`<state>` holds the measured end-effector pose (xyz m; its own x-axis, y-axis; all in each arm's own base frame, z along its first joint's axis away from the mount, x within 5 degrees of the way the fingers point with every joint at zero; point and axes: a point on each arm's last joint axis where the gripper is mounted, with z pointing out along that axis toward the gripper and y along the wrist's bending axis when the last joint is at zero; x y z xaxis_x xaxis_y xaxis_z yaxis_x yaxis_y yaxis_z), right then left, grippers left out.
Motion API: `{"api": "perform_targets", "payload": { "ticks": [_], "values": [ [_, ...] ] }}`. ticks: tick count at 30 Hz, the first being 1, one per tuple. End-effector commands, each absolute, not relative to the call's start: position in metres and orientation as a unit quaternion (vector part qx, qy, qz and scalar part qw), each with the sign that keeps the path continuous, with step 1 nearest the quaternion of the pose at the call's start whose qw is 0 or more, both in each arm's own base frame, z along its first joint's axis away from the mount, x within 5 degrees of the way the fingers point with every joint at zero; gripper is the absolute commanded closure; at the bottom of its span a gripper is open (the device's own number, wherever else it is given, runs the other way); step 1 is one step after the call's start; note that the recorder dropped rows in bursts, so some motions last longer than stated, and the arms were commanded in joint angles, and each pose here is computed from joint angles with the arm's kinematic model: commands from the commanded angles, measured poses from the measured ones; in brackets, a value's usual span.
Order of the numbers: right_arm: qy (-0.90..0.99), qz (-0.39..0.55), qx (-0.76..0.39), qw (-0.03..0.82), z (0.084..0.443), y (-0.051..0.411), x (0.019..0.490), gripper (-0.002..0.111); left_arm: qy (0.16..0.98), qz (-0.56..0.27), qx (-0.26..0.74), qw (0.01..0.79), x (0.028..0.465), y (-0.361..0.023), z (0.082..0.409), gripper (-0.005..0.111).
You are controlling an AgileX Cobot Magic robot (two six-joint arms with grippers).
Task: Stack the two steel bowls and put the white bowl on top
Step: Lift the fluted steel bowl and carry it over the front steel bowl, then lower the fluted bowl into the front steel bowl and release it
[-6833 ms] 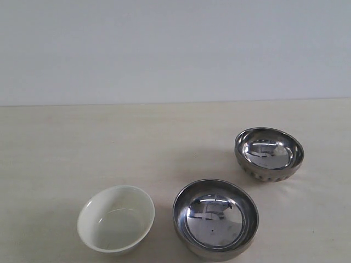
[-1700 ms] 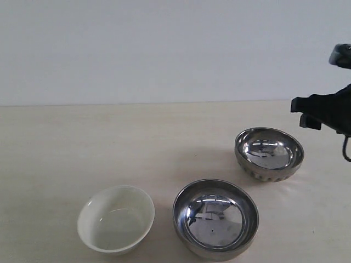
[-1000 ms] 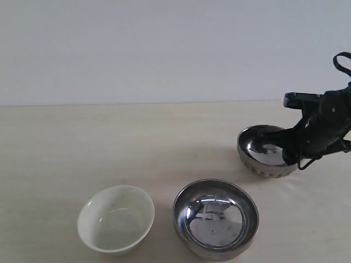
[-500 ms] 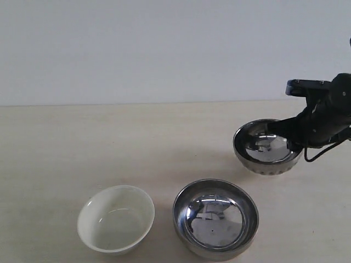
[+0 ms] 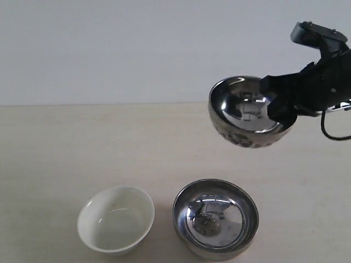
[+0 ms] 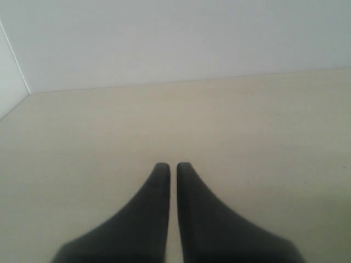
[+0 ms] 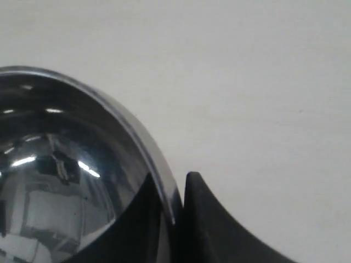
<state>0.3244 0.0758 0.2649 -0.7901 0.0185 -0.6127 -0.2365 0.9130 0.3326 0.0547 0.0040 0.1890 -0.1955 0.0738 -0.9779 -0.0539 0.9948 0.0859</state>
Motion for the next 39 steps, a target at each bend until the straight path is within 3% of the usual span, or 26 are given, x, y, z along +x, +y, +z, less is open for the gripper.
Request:
{"api": "perform_targets", "payload": {
  "ticks": [1,9,20,39],
  "values": [
    [0.927,0.221,-0.104,0.284,0.258,0.097,0.291,0.108,0.771,0.050,0.004,0.635,0.055,0.004,0.188,0.103],
    [0.933,0.223,-0.140,0.245,0.223,0.127,0.261,0.108,0.771,0.050,0.004,0.635,0.055,0.004,0.188,0.103],
    [0.946,0.192,-0.129,0.225,0.189,0.121,0.254,0.108,0.771,0.050,0.004,0.635,0.055,0.004,0.188,0.103],
    [0.946,0.182,-0.147,0.225,0.171,0.137,0.258,0.108,0.771,0.050,0.004,0.635,0.055,0.004,0.188,0.103]
  ]
}}
